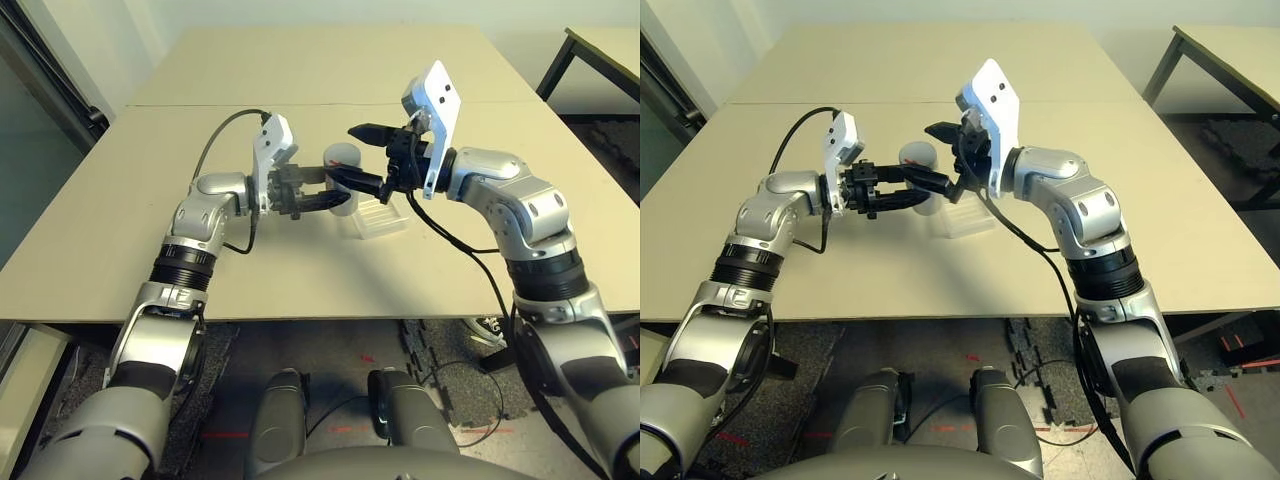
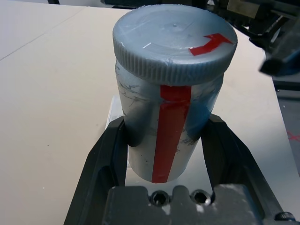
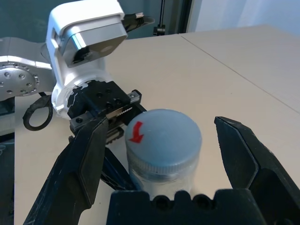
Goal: Pour the medicine from the bottle into the box.
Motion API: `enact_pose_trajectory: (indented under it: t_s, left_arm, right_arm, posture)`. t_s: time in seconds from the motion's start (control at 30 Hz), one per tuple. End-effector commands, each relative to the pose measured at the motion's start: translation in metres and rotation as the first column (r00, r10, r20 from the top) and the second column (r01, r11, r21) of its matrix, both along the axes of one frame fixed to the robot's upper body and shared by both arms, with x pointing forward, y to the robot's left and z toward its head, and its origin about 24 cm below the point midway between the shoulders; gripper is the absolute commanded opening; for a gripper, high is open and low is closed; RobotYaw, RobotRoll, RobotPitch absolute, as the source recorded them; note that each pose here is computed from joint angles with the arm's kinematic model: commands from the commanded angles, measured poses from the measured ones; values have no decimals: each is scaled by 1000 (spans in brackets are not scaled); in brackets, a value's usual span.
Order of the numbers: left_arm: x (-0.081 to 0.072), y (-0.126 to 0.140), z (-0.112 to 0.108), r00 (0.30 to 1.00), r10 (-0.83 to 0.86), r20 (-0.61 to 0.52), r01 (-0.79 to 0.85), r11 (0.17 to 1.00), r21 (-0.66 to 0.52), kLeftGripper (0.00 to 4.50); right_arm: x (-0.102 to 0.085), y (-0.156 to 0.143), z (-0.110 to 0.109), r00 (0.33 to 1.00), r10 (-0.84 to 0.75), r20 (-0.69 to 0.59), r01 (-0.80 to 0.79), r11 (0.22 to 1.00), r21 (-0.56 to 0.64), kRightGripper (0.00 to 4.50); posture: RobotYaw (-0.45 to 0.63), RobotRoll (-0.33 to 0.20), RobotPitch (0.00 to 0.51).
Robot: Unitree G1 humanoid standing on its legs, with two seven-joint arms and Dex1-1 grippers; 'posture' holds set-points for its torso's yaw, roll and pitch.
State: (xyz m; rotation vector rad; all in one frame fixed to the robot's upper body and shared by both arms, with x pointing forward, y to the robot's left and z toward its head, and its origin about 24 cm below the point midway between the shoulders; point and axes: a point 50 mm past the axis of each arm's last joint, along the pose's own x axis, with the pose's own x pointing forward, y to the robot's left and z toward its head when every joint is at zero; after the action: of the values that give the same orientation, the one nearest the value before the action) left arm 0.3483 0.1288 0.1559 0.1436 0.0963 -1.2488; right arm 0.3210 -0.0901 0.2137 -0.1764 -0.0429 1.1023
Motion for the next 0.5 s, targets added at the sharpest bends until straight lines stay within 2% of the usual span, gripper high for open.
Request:
enact_pose_trajectory:
  t_s: [0.03, 0.07, 0.17, 0.27, 0.3, 0.5]
  left_arm:
    - [0, -4, 4, 1000, -24, 16, 24, 1000, 11, 2482]
    - [0, -4, 4, 1000, -25, 15, 25, 1000, 11, 2482]
    - [-1, -4, 4, 1000, -28, 13, 28, 1000, 12, 2482]
    - [-2, -3, 5, 1000, -30, 11, 29, 999, 12, 2482]
    - [-2, -3, 5, 999, -30, 10, 30, 999, 13, 2482]
    - [-6, -2, 6, 999, -39, 3, 39, 999, 16, 2482]
  right_arm:
    - [0, 2, 1, 1000, 10, 5, -10, 1000, -16, 4500]
    - [0, 3, 1, 1000, 10, 4, -10, 1000, -15, 4500]
    - [-1, 4, 1, 1000, 13, 2, -13, 1000, -13, 3941]
    - [-1, 4, 0, 1000, 15, -1, -15, 1000, -13, 2789]
    - [-1, 4, 0, 1000, 16, -2, -16, 1000, -12, 2528]
    - [1, -1, 1, 999, 31, -20, -31, 999, -9, 2530]
  posture:
    - [-57, 0, 72]
    - [-57, 0, 72]
    - [-56, 0, 75]
    - [-53, 0, 76]
    - [-52, 0, 77]
    - [-44, 0, 80]
